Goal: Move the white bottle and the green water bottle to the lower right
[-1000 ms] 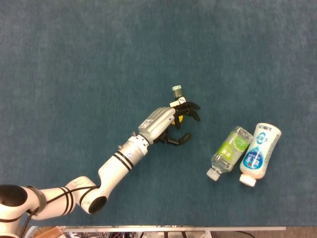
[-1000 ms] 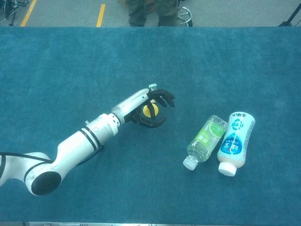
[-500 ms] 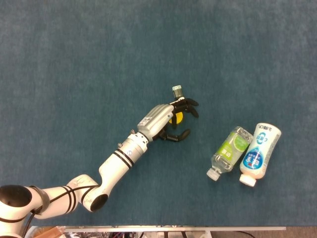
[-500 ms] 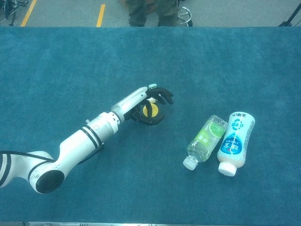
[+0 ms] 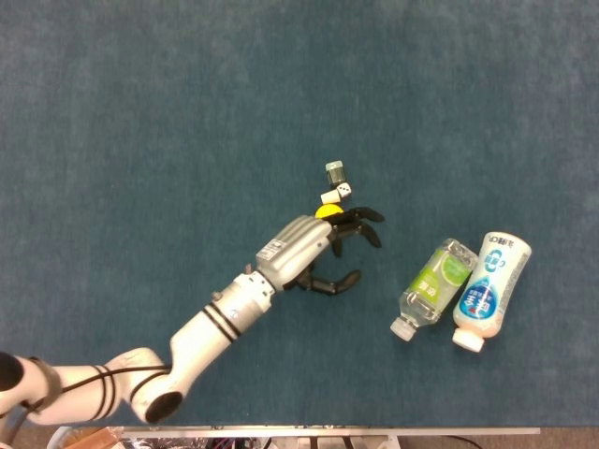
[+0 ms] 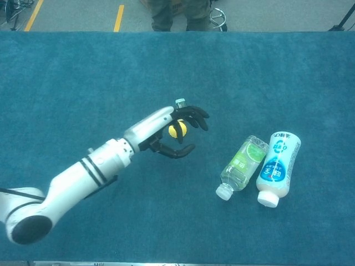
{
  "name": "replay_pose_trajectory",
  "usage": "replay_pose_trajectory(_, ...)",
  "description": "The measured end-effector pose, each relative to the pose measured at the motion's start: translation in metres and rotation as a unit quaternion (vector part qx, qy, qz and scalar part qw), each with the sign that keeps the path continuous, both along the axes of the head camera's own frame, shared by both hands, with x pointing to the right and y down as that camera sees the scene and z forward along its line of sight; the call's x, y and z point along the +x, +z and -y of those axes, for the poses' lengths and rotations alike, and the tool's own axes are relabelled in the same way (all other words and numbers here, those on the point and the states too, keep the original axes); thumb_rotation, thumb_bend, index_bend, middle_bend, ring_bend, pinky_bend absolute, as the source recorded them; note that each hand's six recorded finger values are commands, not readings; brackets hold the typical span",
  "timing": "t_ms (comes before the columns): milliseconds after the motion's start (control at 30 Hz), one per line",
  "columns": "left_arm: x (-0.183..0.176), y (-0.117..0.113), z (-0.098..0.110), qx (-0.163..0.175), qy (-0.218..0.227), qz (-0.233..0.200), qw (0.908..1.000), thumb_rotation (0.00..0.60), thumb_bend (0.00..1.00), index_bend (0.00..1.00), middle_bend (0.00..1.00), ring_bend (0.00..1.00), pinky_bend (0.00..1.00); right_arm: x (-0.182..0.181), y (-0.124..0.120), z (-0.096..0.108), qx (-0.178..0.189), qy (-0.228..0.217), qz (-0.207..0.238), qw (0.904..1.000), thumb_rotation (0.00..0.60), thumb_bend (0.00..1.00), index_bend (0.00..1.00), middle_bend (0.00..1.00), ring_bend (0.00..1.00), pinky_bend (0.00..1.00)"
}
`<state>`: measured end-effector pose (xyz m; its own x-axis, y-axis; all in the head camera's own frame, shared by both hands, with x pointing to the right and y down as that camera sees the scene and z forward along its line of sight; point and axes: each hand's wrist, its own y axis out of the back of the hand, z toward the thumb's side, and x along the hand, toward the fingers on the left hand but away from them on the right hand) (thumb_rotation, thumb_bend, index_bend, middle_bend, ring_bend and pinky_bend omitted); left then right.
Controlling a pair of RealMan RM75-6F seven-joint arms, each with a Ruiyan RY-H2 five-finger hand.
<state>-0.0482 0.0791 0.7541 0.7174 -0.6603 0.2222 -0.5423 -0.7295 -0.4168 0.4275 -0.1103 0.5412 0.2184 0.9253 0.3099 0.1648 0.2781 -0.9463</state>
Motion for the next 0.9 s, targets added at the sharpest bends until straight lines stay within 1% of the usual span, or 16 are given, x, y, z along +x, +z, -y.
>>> replay_pose_trajectory(133,-0.024,-0.01,0.003,0.048,0.002,0.035,0.9982,0.6,0.38,0.33,0.18,0.25,0.46,0.005,0.002,-0.008,-0.003,0.002,-0.003,1.0,0.6,0.0,0.41,0.35,0.27,0.47)
replay_pose_trajectory(200,-0.041,-0.014,0.008,0.079,-0.002,0.062,0.995,0.6,0.38,0.34,0.18,0.25,0.45,0.007,0.004,-0.014,-0.004,0.001,-0.008,1.0,0.6,0.0,0.41,0.35,0.27,0.47)
replay_pose_trajectory(233,-0.05,-0.016,0.011,0.092,-0.004,0.075,0.9929,0.6,0.38,0.34,0.18,0.25,0.44,0.008,0.006,-0.017,-0.005,0.0,-0.011,0.9999,0.6,0.0,0.41,0.35,0.27,0.47)
replay_pose_trajectory(333,-0.08,-0.022,0.022,0.136,-0.015,0.121,0.9831,0.6,0.38,0.34,0.18,0.25,0.42,0.009,0.011,-0.027,-0.011,-0.004,-0.02,0.9997,0.6,0.0,0.41,0.36,0.27,0.47)
replay_pose_trajectory(367,-0.092,-0.024,0.026,0.153,-0.021,0.14,0.9781,0.6,0.39,0.34,0.18,0.24,0.41,0.009,0.013,-0.03,-0.014,-0.006,-0.022,0.9996,0.6,0.0,0.41,0.36,0.27,0.47)
replay_pose_trajectory(467,-0.12,-0.03,0.035,0.187,-0.031,0.183,0.9646,0.6,0.4,0.35,0.17,0.24,0.39,0.007,0.022,-0.043,-0.03,-0.015,-0.038,0.9987,0.6,0.0,0.41,0.36,0.27,0.47)
replay_pose_trajectory(533,-0.136,-0.033,0.04,0.203,-0.036,0.206,0.9565,0.6,0.4,0.35,0.17,0.23,0.39,0.007,0.029,-0.053,-0.04,-0.02,-0.057,0.9973,0.6,0.0,0.41,0.36,0.27,0.47)
replay_pose_trajectory(633,-0.164,-0.04,0.046,0.229,-0.045,0.246,0.9408,0.6,0.4,0.35,0.18,0.22,0.39,0.007,0.038,-0.073,-0.061,-0.026,-0.084,0.9942,0.6,0.0,0.41,0.36,0.27,0.47)
replay_pose_trajectory(667,-0.175,-0.043,0.048,0.239,-0.048,0.262,0.9337,0.6,0.4,0.35,0.18,0.22,0.38,0.008,0.04,-0.078,-0.068,-0.027,-0.088,0.9934,0.6,0.0,0.41,0.36,0.27,0.47)
replay_pose_trajectory(767,-0.203,-0.051,0.051,0.254,-0.056,0.298,0.9185,0.6,0.4,0.35,0.17,0.21,0.37,0.01,0.044,-0.097,-0.09,-0.024,-0.097,0.9909,0.6,0.0,0.41,0.36,0.27,0.47)
replay_pose_trajectory(900,-0.238,-0.064,0.049,0.258,-0.071,0.337,0.9026,0.6,0.4,0.35,0.17,0.21,0.36,0.016,0.045,-0.118,-0.121,-0.009,-0.089,0.9887,0.6,0.0,0.41,0.36,0.27,0.46)
